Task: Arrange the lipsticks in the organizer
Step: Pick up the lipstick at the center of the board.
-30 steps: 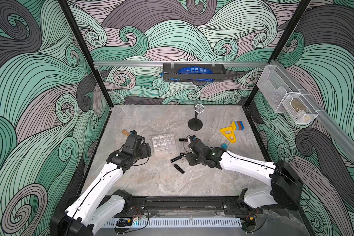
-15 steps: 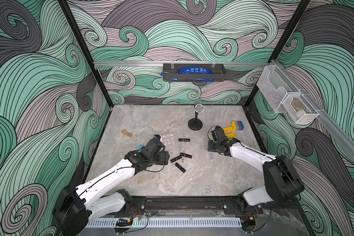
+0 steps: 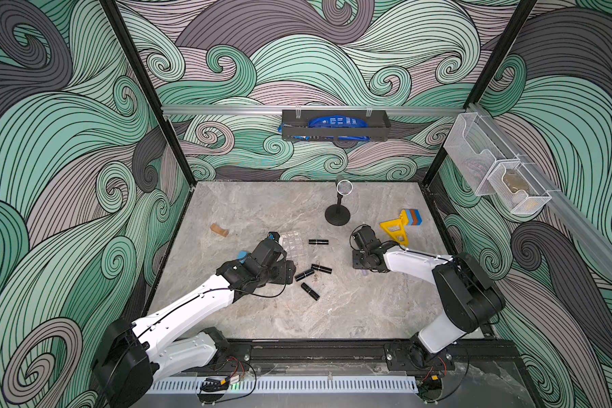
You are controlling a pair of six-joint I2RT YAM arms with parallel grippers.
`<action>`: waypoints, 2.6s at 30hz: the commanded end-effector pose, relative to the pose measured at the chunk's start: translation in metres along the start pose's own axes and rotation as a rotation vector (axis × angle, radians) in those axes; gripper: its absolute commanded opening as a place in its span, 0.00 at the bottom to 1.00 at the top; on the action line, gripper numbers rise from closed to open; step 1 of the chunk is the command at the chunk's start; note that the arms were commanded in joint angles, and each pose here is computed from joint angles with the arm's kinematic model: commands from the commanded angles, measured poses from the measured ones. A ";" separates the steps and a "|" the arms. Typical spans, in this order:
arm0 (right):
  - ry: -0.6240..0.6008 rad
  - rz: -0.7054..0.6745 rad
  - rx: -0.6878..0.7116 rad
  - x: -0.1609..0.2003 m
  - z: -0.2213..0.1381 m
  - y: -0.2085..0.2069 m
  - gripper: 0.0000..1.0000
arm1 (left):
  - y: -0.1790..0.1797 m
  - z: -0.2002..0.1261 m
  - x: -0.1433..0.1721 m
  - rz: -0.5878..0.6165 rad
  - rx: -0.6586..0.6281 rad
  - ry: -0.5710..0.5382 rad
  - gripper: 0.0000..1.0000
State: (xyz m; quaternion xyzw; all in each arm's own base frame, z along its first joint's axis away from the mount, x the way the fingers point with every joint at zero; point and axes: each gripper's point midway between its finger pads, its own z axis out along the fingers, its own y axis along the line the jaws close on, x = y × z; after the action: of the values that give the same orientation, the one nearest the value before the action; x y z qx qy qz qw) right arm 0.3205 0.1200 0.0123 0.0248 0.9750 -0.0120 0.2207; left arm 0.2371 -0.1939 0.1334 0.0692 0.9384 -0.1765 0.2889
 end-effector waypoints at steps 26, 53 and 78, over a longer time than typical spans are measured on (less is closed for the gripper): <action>-0.708 -0.574 -0.832 0.029 -0.233 0.194 0.11 | -0.024 -0.078 -0.031 -0.070 0.331 0.005 0.63; -1.171 -1.031 -0.519 0.060 -0.255 0.225 0.10 | -0.078 -0.097 -0.003 -0.188 0.735 0.174 0.46; -1.171 -1.042 -0.569 0.067 -0.254 0.231 0.11 | -0.082 -0.088 0.010 -0.107 0.695 0.239 0.33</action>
State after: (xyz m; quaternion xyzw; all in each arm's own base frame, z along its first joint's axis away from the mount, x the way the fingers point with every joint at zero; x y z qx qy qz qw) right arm 0.1651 0.3578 0.1990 -0.5091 0.5622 0.1058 0.6431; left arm 0.1642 -0.2325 0.2053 0.1132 0.8582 -0.4871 0.1153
